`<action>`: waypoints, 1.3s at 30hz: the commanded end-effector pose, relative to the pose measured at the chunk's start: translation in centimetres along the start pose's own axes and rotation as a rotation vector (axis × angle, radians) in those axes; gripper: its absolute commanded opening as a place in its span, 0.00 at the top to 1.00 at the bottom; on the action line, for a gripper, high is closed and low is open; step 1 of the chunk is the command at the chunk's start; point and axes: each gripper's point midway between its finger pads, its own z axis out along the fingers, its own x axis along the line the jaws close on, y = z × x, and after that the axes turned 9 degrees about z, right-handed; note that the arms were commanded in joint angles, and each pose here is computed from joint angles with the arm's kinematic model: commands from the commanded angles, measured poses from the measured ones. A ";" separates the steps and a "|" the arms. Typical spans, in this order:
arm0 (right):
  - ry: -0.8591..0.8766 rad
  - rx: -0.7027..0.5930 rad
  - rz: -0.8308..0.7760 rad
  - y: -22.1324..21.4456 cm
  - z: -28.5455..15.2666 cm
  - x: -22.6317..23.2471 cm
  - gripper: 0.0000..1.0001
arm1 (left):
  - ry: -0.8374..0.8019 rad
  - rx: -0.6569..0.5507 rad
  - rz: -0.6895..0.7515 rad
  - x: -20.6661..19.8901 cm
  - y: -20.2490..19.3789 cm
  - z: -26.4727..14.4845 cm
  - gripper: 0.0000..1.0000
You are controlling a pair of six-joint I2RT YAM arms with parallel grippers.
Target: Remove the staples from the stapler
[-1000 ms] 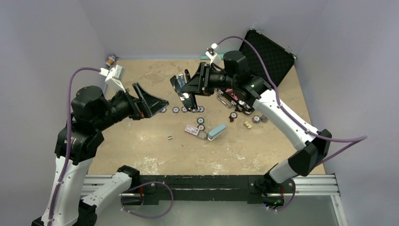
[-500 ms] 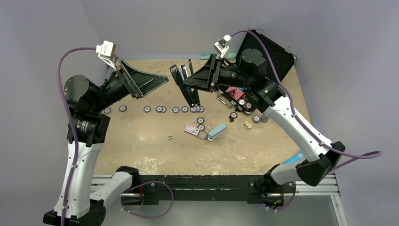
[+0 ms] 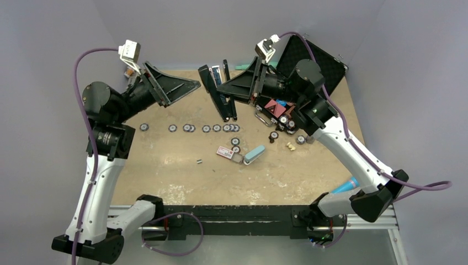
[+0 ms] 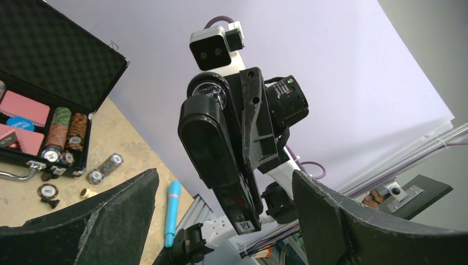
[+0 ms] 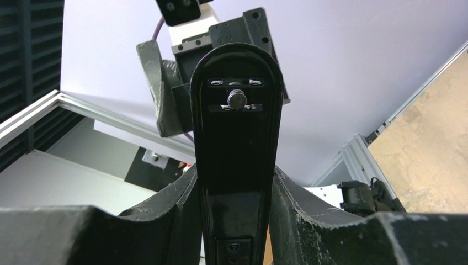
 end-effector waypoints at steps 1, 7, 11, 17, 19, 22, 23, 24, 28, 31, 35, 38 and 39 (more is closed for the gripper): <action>0.141 0.012 -0.077 -0.4 -0.4 4.9 1.00 | -0.066 -0.028 0.021 -0.9 1.0 1.3 0.07; 0.146 0.033 -0.073 -0.7 0.3 5.0 1.00 | -0.090 0.016 0.018 -1.0 0.0 3.4 0.10; 0.144 0.035 -0.071 -1.1 0.4 4.8 1.00 | -0.102 0.013 0.015 -1.3 -0.1 4.0 0.16; 0.146 0.037 -0.076 -1.8 0.2 4.7 1.00 | -0.101 0.014 0.005 -1.2 -0.2 4.5 0.25; 0.146 0.036 -0.075 -2.0 0.1 4.7 1.00 | -0.100 0.012 0.000 -1.1 -0.3 4.6 0.28; 0.144 0.038 -0.076 -2.4 0.0 4.6 1.00 | -0.090 0.002 -0.006 -1.0 -0.2 4.7 0.31; 0.142 0.038 -0.076 -2.5 0.0 4.6 1.00 | -0.089 -0.001 -0.008 -0.9 -0.1 4.8 0.32; 0.141 0.039 -0.075 -2.5 0.0 4.5 1.00 | -0.084 -0.001 -0.012 -0.9 -0.2 4.8 0.33; 0.141 0.042 -0.084 -2.7 -0.1 4.4 1.00 | -0.068 -0.005 -0.024 -0.5 -0.3 5.0 0.41; 0.142 0.050 -0.088 -3.1 0.0 4.3 1.00 | -0.071 0.001 -0.036 -0.5 -0.3 5.1 0.45; 0.139 0.060 -0.088 -3.6 0.2 4.1 1.00 | -0.081 0.022 -0.050 -0.5 -0.9 5.3 0.43; 0.136 0.060 -0.080 -4.0 0.3 3.8 1.00 | -0.094 0.029 -0.052 -0.6 -1.2 5.2 0.37; 0.134 0.060 -0.079 -4.1 0.3 3.7 1.00 | -0.097 0.032 -0.052 -0.7 -1.3 5.1 0.36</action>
